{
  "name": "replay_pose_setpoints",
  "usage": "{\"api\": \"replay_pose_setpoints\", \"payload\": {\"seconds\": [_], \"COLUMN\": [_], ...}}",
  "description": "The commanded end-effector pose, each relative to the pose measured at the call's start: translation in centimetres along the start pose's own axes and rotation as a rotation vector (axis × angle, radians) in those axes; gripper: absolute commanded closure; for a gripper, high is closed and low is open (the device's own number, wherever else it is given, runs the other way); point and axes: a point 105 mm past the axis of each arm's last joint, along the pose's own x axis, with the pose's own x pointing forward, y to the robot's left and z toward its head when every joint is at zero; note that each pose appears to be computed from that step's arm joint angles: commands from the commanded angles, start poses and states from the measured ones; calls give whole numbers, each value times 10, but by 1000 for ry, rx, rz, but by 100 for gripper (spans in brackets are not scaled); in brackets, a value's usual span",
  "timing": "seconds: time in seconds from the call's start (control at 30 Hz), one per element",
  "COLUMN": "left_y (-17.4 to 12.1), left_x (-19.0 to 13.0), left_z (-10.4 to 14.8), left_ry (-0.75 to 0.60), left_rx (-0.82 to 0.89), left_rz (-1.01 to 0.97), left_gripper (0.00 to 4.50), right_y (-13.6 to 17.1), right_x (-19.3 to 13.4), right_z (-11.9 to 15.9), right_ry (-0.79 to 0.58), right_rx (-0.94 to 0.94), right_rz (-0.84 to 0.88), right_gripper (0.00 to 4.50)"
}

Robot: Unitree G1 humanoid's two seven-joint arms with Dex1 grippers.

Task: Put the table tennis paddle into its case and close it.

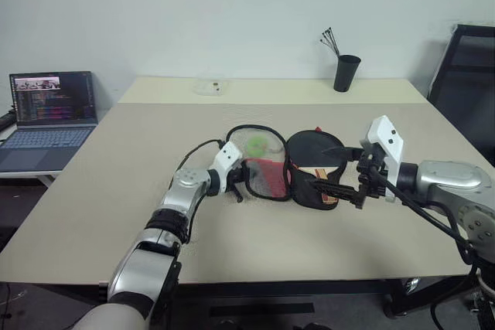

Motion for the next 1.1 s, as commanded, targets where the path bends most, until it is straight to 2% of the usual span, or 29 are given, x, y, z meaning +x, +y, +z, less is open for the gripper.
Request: {"api": "replay_pose_setpoints", "payload": {"seconds": [0.03,0.17,0.33,0.5,0.7,0.83,0.93,1.1], "left_y": [3,-7,-31,-57,-70,-66,-52,-39], "left_x": [5,23,55,78,79,67,44,7], "left_z": [46,74,92,99,77,56,28,3], "left_ry": [-136,-186,-230,-233,-178,-136,-90,-89], "left_rx": [83,128,125,145,150,146,110,41], "left_rz": [-11,-60,-117,-193,-263,-285,-270,-239], "left_gripper": [448,448,448,448,448,448,448,448], "right_y": [-4,-9,-18,-19,-15,-21,-45,-77], "right_x": [-11,-19,-28,-33,-35,-32,-21,-8], "right_z": [10,4,-8,-14,-18,-19,-24,-46], "right_ry": [-28,2,55,78,90,81,56,67], "right_rx": [-45,-36,14,47,74,104,174,282], "right_rz": [-30,-52,-104,-135,-143,-167,-271,-419], "right_gripper": [0,0,0,0,0,0,0,0]}}
